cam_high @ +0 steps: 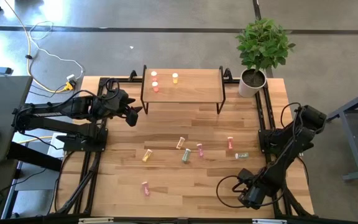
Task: Pick and place medicine bottles onto shelf by color
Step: Put the bottom blue pill bottle on the shelf
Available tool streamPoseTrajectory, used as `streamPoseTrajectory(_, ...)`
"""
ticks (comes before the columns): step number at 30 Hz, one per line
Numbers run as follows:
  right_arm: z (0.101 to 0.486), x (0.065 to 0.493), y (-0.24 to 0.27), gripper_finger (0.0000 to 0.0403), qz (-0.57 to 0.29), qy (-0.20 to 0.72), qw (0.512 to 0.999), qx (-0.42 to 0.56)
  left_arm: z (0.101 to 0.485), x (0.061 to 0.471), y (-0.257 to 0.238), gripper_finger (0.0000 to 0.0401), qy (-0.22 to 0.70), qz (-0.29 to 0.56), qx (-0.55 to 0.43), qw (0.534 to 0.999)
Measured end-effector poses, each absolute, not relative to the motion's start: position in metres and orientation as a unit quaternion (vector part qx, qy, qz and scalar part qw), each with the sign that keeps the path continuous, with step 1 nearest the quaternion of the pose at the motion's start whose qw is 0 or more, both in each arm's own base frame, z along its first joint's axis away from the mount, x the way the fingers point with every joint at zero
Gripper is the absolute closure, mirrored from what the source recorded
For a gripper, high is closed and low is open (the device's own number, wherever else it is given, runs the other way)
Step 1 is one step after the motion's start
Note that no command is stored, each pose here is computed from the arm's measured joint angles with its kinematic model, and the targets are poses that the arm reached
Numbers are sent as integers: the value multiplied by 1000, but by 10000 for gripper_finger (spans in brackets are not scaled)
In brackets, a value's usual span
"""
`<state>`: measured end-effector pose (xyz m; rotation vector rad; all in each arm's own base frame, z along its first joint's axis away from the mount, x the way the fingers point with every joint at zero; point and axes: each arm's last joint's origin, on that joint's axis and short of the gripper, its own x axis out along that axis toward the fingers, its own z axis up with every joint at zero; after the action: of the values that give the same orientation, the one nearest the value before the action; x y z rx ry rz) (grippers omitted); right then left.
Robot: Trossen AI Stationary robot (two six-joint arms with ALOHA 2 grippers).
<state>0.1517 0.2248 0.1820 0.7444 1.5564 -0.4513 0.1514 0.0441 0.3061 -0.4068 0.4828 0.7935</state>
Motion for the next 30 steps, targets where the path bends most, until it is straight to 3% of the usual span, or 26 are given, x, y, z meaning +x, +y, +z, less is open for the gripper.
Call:
streamPoseTrajectory(13,182,152,225,294,-197,680,626,327,306,151,44,144,228,382,-202,873)
streamPoseTrajectory(20,184,154,229,295,-175,681,625,339,306,151,44,144,228,383,-200,872)
streamPoseTrajectory(30,192,188,227,295,-111,615,665,409,306,151,44,144,235,382,-181,875)
